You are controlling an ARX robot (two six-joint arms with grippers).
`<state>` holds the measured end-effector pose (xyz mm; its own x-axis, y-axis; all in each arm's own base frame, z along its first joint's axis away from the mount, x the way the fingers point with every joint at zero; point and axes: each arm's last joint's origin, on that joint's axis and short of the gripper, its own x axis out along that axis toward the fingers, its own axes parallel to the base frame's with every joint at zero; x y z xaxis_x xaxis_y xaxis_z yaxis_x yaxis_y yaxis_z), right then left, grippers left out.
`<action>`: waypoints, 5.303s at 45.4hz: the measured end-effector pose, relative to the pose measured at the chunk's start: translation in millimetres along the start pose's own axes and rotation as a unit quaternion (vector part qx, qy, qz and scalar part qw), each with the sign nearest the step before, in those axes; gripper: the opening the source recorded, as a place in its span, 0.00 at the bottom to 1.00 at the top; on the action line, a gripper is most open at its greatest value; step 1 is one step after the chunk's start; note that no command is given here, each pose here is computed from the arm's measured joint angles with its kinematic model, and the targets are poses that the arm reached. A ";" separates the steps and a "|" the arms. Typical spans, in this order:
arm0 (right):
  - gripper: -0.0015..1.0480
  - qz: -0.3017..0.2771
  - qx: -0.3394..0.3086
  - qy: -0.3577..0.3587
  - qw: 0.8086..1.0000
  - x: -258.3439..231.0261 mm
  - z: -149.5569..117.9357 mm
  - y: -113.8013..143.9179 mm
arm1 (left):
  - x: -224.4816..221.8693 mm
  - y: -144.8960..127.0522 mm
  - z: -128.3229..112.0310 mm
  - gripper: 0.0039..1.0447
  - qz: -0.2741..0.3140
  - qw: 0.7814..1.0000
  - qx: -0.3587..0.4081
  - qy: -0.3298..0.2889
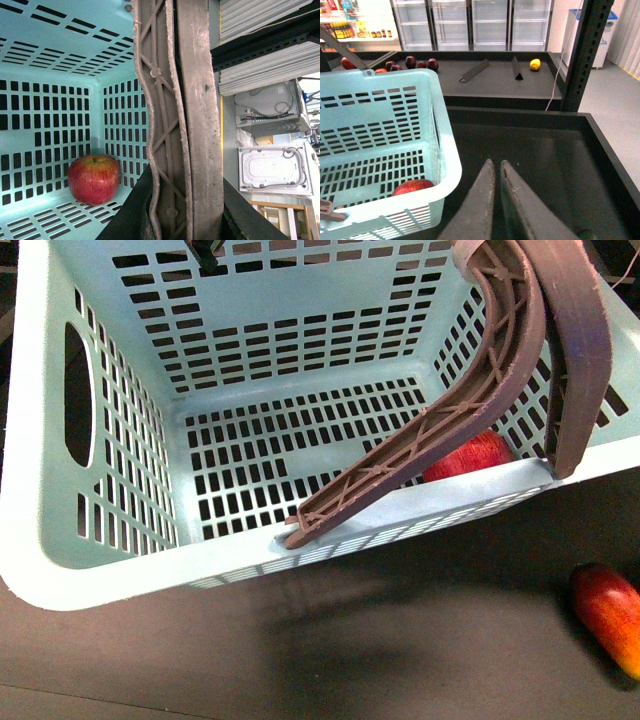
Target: Pick apple with right arm and hold basket with left
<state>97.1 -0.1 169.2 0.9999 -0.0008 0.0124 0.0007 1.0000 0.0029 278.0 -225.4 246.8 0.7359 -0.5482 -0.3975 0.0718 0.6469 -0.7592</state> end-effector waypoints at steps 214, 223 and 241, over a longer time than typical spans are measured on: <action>0.92 0.000 0.000 -0.001 1.000 -0.1 0.1 0.0 | -192.1 197.6 -15.6 0.03 0.180 0.855 0.374 -0.311; 0.92 0.000 0.000 -0.001 1.000 -0.1 0.1 0.0 | -200.2 194.0 -19.5 0.03 0.178 0.853 0.375 -0.317; 0.92 0.000 0.000 -0.001 1.000 -0.1 0.1 0.0 | -211.1 191.1 -27.2 0.03 0.176 0.851 0.376 -0.321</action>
<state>96.9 -0.1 169.3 0.9999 -0.0008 0.0139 0.0007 1.0000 0.0032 118.1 -0.4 171.6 0.9999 -0.0034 0.0151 0.0036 0.9999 -0.0109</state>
